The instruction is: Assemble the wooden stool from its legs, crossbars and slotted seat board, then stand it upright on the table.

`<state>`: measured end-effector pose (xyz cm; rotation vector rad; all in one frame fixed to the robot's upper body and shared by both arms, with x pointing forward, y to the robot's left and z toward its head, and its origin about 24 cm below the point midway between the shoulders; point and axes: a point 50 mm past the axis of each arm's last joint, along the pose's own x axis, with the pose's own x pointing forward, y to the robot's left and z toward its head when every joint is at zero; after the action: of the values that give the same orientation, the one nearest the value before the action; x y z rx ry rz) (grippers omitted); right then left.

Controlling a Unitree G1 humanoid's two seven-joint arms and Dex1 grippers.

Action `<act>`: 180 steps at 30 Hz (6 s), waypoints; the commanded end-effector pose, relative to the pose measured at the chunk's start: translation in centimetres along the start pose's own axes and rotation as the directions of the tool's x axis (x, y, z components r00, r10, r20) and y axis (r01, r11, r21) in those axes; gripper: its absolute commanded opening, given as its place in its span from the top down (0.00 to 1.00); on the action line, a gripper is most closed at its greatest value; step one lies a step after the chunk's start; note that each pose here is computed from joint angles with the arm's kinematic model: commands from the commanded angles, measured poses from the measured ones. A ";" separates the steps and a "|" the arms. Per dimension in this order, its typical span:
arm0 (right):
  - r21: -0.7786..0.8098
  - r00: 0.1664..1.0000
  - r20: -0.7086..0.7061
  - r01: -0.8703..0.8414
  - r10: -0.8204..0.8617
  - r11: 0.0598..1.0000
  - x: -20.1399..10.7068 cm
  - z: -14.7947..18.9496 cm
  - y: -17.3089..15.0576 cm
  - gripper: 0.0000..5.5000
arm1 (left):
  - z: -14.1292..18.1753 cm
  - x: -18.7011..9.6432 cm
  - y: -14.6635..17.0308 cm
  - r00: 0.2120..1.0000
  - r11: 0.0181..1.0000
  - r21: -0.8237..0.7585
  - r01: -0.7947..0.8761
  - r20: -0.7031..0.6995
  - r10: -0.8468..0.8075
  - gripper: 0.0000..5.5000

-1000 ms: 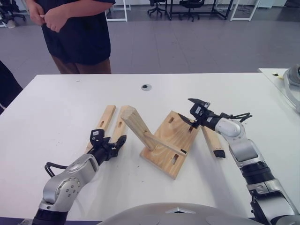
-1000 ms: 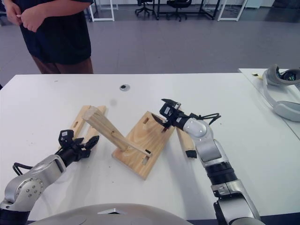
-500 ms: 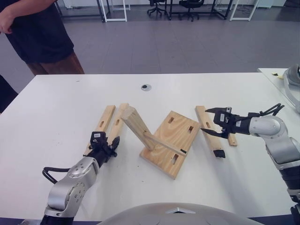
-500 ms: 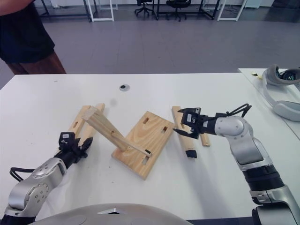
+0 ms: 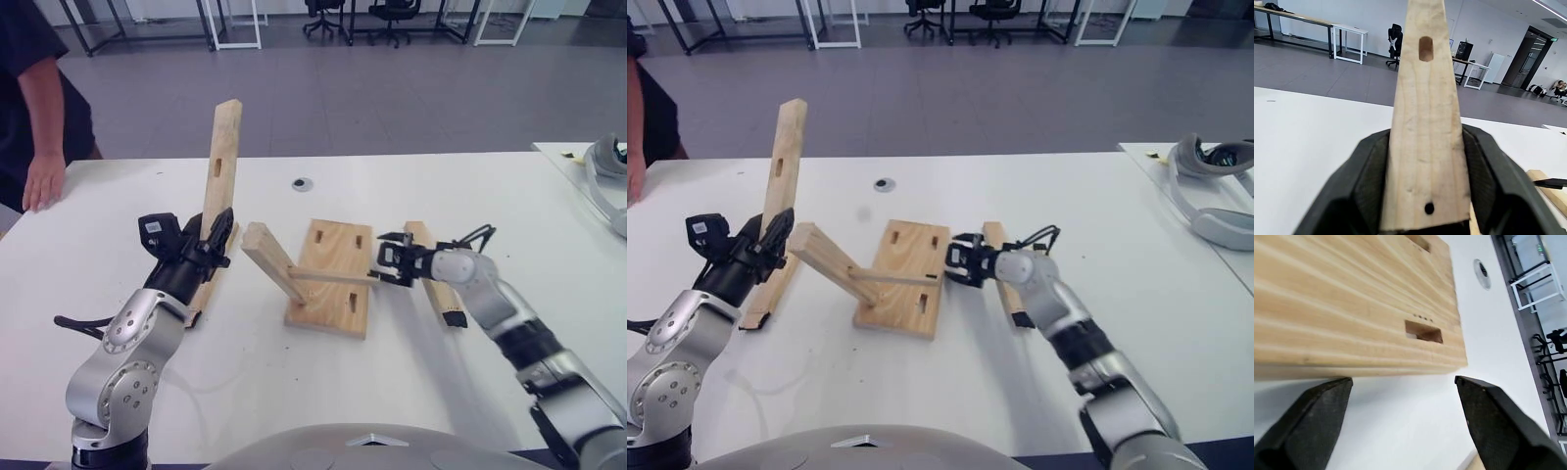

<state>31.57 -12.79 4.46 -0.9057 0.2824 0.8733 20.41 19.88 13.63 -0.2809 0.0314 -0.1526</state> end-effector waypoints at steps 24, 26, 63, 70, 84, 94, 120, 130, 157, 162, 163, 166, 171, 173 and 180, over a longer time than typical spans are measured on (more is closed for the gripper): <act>0.507 0.398 0.825 -0.835 -0.400 0.215 -8.6 18.9 -13.7 0.29 | 7.6 4.6 -4.4 0.806 0.663 0.592 0.458 0.037 -0.590 0.62; 0.512 0.403 0.815 -0.837 -0.416 0.192 -8.9 19.1 -13.9 0.32 | 7.4 4.6 -4.4 0.806 0.658 0.596 0.460 0.031 -0.591 0.62; 0.996 0.759 0.019 0.043 -0.651 0.080 -12.9 3.9 -4.5 0.82 | 9.9 -2.4 -6.7 0.845 0.860 0.417 0.293 0.309 -0.437 0.30; 0.994 0.804 -0.054 -0.014 -0.592 -0.110 -11.4 3.1 -2.0 0.82 | 6.7 -1.3 -6.6 0.899 0.824 0.451 0.343 0.098 -0.427 0.30; 0.988 0.752 0.045 -0.132 -0.658 -0.083 -11.8 4.6 -2.7 0.82 | 5.5 0.1 -5.8 0.909 0.827 0.454 0.331 0.083 -0.409 0.30; 0.992 0.828 -0.036 -0.037 -0.559 -0.119 -9.0 4.2 -0.7 0.82 | 6.9 0.4 -5.8 0.899 0.822 0.475 0.315 0.129 -0.419 0.30; 0.940 0.794 0.076 0.146 -0.604 0.310 -8.1 5.8 1.3 0.81 | 6.5 1.4 -5.4 0.913 0.872 0.399 0.283 0.167 -0.373 0.30; 0.898 0.858 0.096 0.144 -0.505 0.416 -7.5 5.8 3.4 0.81 | 4.9 2.3 -5.1 0.921 0.860 0.411 0.301 0.109 -0.375 0.30; 0.868 0.938 -0.181 0.294 -0.297 0.401 -5.0 5.5 3.4 0.81 | 4.6 4.1 -4.0 0.941 0.874 0.420 0.243 0.119 -0.318 0.30; 0.882 0.937 -0.217 0.309 -0.275 0.357 -4.7 4.7 2.6 0.81 | 3.8 4.1 -4.5 0.939 0.874 0.408 0.263 0.098 -0.328 0.30; 0.887 0.936 -0.215 0.307 -0.278 0.346 -4.7 4.7 2.2 0.81 | 3.7 4.1 -4.6 0.939 0.874 0.406 0.265 0.096 -0.330 0.30; 0.907 0.940 -0.199 0.283 -0.276 0.312 -4.6 4.9 1.5 0.81 | 3.4 4.1 -4.7 0.939 0.876 0.400 0.269 0.093 -0.330 0.30; 0.910 0.946 -0.166 0.256 -0.279 0.327 -4.8 5.4 0.4 0.81 | 3.0 4.2 -4.7 0.942 0.880 0.394 0.266 0.085 -0.323 0.30; 0.890 0.951 -0.139 0.242 -0.276 0.386 -4.8 6.0 0.4 0.81 | 2.9 4.3 -4.8 0.944 0.880 0.395 0.264 0.082 -0.320 0.30; 0.870 0.956 -0.088 0.211 -0.280 0.445 -5.3 7.0 0.5 0.61 | 2.8 4.5 -4.8 0.950 0.883 0.398 0.248 0.080 -0.302 0.30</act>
<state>27.49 -9.54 13.96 0.1342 0.3189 0.3780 24.22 15.14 17.85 0.0856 -0.1987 -0.4441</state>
